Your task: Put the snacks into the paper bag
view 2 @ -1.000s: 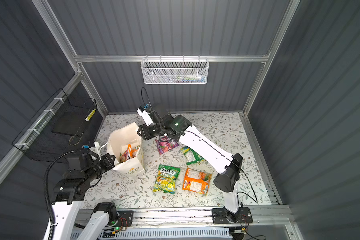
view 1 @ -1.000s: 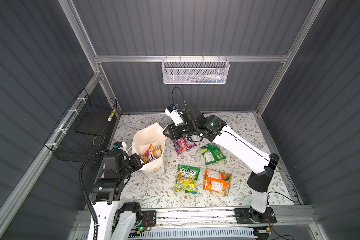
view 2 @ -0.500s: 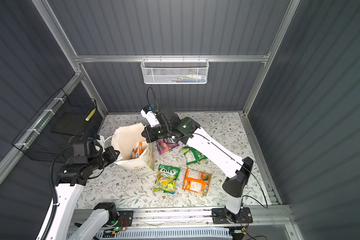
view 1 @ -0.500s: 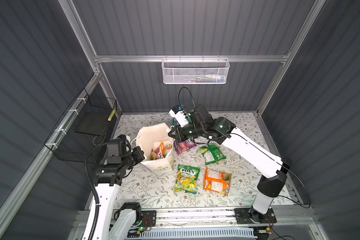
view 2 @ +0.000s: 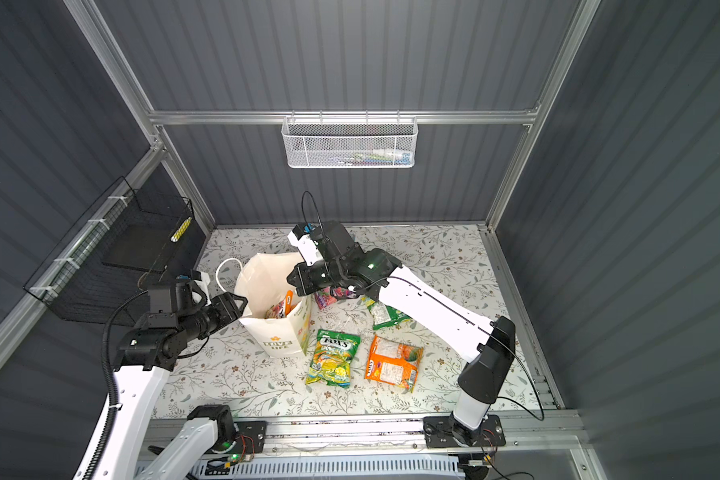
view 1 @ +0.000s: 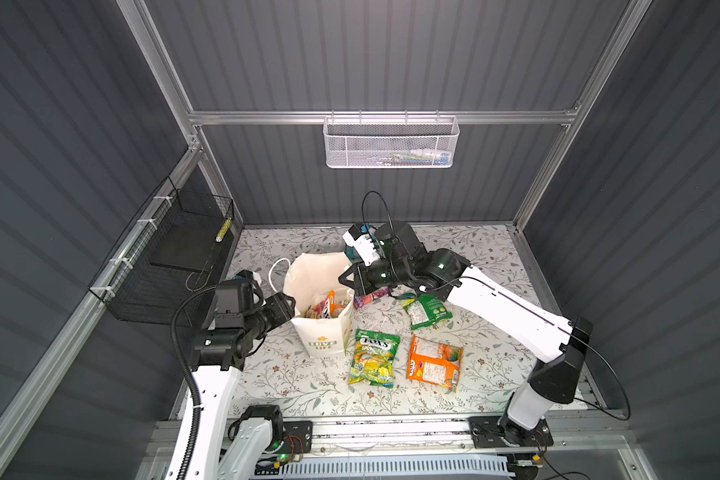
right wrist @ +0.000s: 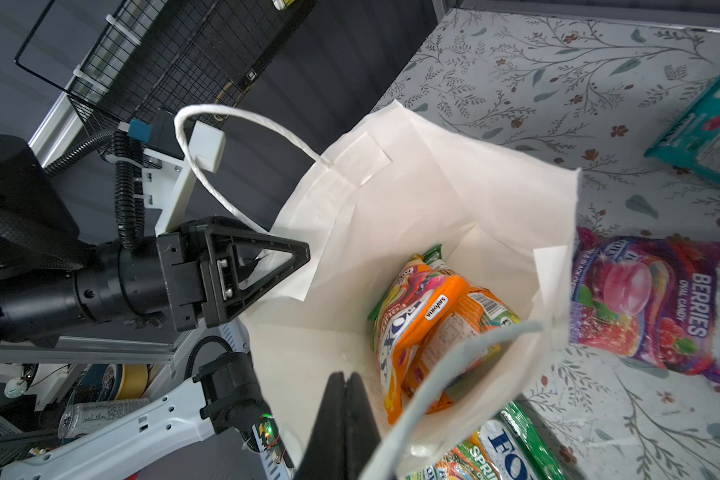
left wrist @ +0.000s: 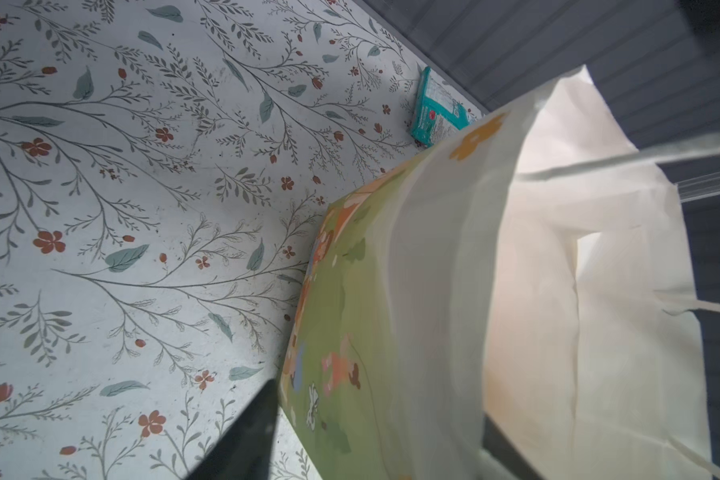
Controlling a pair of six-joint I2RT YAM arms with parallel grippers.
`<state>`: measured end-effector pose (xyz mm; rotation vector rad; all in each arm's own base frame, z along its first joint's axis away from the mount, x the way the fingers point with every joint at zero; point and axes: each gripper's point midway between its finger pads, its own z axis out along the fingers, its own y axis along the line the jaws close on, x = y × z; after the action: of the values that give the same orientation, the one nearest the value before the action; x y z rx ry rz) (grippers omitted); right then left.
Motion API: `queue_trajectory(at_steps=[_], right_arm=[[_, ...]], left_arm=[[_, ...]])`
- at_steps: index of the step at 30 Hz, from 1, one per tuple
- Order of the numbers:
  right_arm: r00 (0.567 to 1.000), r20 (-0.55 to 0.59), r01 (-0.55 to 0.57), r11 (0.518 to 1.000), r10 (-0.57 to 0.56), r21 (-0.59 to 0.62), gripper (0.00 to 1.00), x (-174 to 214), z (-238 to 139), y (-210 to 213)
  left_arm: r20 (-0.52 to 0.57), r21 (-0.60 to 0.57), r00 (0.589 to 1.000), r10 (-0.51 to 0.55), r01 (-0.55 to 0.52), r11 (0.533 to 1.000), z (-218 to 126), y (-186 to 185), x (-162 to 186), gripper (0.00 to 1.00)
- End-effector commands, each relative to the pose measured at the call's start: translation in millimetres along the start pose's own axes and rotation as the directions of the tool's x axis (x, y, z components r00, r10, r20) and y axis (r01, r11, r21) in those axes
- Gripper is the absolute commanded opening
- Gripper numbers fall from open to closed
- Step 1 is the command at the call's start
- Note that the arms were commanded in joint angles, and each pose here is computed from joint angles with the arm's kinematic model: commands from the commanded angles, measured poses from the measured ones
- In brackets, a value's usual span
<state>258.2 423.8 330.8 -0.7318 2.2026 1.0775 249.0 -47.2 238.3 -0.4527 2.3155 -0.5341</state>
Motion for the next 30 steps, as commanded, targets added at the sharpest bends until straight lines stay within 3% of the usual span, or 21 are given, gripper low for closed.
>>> queue_trajectory(at_steps=[1,3,5,12,16,23,25,28,30], right_arm=[[0.999,0.042,0.009,1.0,-0.007,-0.028,0.0,-9.5,-12.6,8.9],[0.999,0.043,0.011,0.999,-0.009,-0.035,0.0,-9.6,-12.2,9.9],[0.999,0.042,0.011,0.999,-0.01,-0.042,0.0,-10.0,-10.8,10.8],[0.998,0.05,0.028,0.998,-0.025,-0.047,0.02,-13.5,-11.5,13.3],[0.998,0.055,0.038,0.998,-0.035,-0.049,0.05,-15.2,-14.1,14.6],[0.997,0.06,0.048,0.998,-0.046,-0.04,0.1,-15.8,-17.8,12.9],[0.997,0.059,0.053,0.998,-0.051,-0.039,0.12,-15.2,-19.0,13.1],[0.995,0.072,0.069,0.997,-0.066,-0.03,0.27,-17.7,-24.7,13.1],[0.994,0.082,0.08,0.997,-0.078,-0.018,0.48,-21.3,-32.2,10.7]], left_arm=[[0.031,-0.028,0.999,0.034,-0.033,0.999,-16.2,-1.0,-9.1,0.86],[0.056,-0.052,0.997,0.048,-0.045,0.998,-23.4,0.2,-15.2,0.96],[0.076,-0.068,0.996,0.053,-0.047,0.997,-27.6,0.4,-21.3,0.98],[0.084,-0.058,0.995,0.045,-0.04,0.998,-21.9,-9.7,-39.9,0.94],[0.117,-0.042,0.992,0.04,-0.035,0.999,-22.1,-17.7,-54.5,0.87],[0.105,-0.049,0.994,0.015,-0.01,0.999,-12.1,-19.7,-63.1,0.55],[0.095,-0.034,0.995,0.013,-0.01,0.999,-10.4,-22.6,-62.7,0.37],[0.081,-0.032,0.996,0.02,-0.018,0.999,-8.4,-22.4,-60.2,0.12],[0.084,-0.015,0.996,0.021,-0.02,1.0,-9.4,-24.0,-57.9,0.0]])
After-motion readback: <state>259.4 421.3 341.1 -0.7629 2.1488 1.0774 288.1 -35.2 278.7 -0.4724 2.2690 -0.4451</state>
